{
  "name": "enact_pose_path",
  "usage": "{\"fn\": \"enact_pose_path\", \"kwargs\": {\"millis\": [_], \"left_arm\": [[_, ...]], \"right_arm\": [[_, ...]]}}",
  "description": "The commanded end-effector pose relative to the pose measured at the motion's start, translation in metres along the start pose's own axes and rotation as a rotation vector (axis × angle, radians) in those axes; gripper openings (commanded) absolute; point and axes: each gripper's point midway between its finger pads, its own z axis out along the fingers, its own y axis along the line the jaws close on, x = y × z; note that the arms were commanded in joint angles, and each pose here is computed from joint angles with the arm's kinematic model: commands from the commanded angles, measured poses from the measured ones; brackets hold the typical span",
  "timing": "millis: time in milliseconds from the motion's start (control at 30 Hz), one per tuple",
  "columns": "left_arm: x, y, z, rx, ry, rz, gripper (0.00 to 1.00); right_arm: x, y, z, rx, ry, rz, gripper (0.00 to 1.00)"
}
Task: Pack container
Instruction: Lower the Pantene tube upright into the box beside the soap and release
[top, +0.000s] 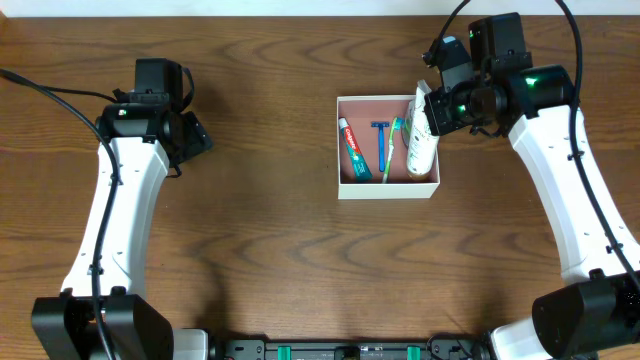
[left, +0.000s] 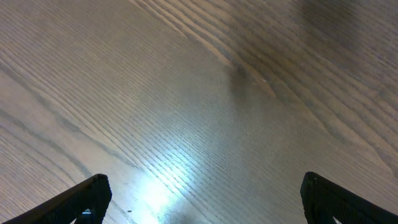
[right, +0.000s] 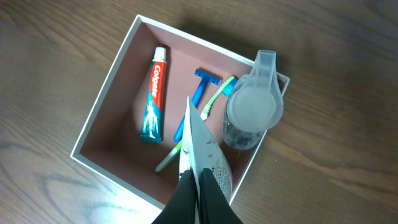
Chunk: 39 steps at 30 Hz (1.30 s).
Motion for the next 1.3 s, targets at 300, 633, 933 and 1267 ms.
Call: {"fn": "enact_pose_path", "kwargs": {"millis": [300,633,933,1267], "left_arm": [[0.002,0.004,0.003,-0.019,0.006,-0.001,0.98],[0.002,0.004,0.003,-0.019,0.006,-0.002,0.98],[0.002,0.004,0.003,-0.019,0.006,-0.001,0.98],[0.002,0.004,0.003,-0.019,0.006,-0.002,0.98]], "right_arm": [[0.009,0.003,0.013,-0.016,0.006,-0.016,0.01],[0.013,0.001,0.020,-0.008,0.011,-0.016,0.01],[0.020,-0.011,0.019,0.057,0.041,-0.009,0.01],[0.026,-0.011,0.019,0.063,0.067,0.003,0.05]]}}
